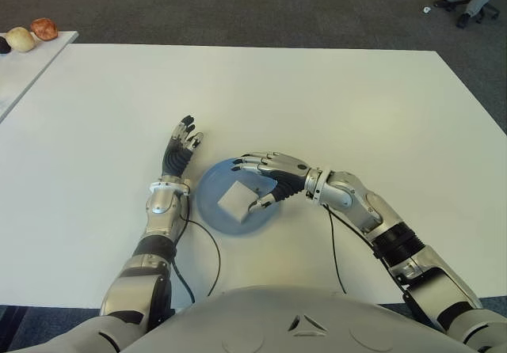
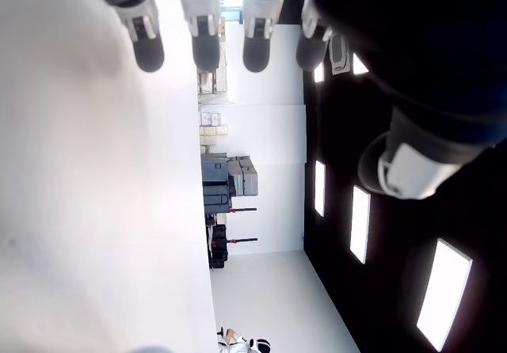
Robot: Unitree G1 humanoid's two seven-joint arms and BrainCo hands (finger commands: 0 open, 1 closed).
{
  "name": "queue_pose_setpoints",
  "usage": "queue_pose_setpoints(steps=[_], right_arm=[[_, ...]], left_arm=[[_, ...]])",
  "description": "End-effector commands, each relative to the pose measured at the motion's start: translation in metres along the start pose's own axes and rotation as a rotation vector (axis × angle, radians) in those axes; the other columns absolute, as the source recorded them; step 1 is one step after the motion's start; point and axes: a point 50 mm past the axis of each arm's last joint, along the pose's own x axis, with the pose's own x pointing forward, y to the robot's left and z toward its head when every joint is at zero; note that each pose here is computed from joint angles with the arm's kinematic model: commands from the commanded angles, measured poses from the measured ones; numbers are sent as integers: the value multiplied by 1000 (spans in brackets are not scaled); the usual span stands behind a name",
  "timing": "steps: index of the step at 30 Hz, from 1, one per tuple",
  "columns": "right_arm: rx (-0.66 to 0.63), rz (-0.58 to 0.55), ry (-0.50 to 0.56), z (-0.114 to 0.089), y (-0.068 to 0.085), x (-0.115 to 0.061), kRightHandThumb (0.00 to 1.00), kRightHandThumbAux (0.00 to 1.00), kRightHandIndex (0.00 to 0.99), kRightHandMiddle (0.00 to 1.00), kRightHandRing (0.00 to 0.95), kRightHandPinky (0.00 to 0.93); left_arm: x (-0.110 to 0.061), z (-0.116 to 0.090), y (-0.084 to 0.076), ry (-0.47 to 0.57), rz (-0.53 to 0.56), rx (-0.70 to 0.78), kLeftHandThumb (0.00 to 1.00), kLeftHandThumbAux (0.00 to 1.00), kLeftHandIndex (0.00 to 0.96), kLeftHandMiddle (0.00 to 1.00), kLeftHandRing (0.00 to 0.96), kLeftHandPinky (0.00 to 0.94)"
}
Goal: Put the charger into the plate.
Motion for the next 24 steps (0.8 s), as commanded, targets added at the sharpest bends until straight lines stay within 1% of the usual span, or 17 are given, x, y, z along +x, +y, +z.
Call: queue_pose_setpoints(steps=[1,4,10,14,16,19,21,24], right_arm=[[-8,-22,5,-4,-5,-1,236,181,0,0,0,0],[-12,-32,8,-5,-8,-1,236,178,0,0,0,0],[-21,-68,27,-11,-20,0,236,172,0,0,0,0],[-9,-92,42,-13,-26,1,240,161,0,0,0,0],[3,-120,63,-18,-33,4,240,158,0,0,0,0],[12,-146,82,-22,-38,7,240,161,0,0,0,0],[20,-182,109,-30,-43,12,239,169,0,0,0,0],[62,-300,208,-49,-57,17,219,223,0,0,0,0]], left_arm=[[-29,-37,-10,184,-13,-36,0,525,90,76,40,29],[-29,-37,-10,187,-8,-40,0,526,93,78,43,40],[-29,-37,-10,192,-6,-44,0,544,106,97,64,61],[-27,-37,-10,194,-6,-53,0,545,112,101,64,34],[-27,-38,-10,205,-6,-54,0,542,112,101,61,32],[-27,-39,-10,210,-6,-52,0,539,113,100,58,32],[-27,-39,-10,212,-5,-49,0,538,112,99,57,33],[-26,-39,-9,213,1,-45,0,535,108,99,57,39]])
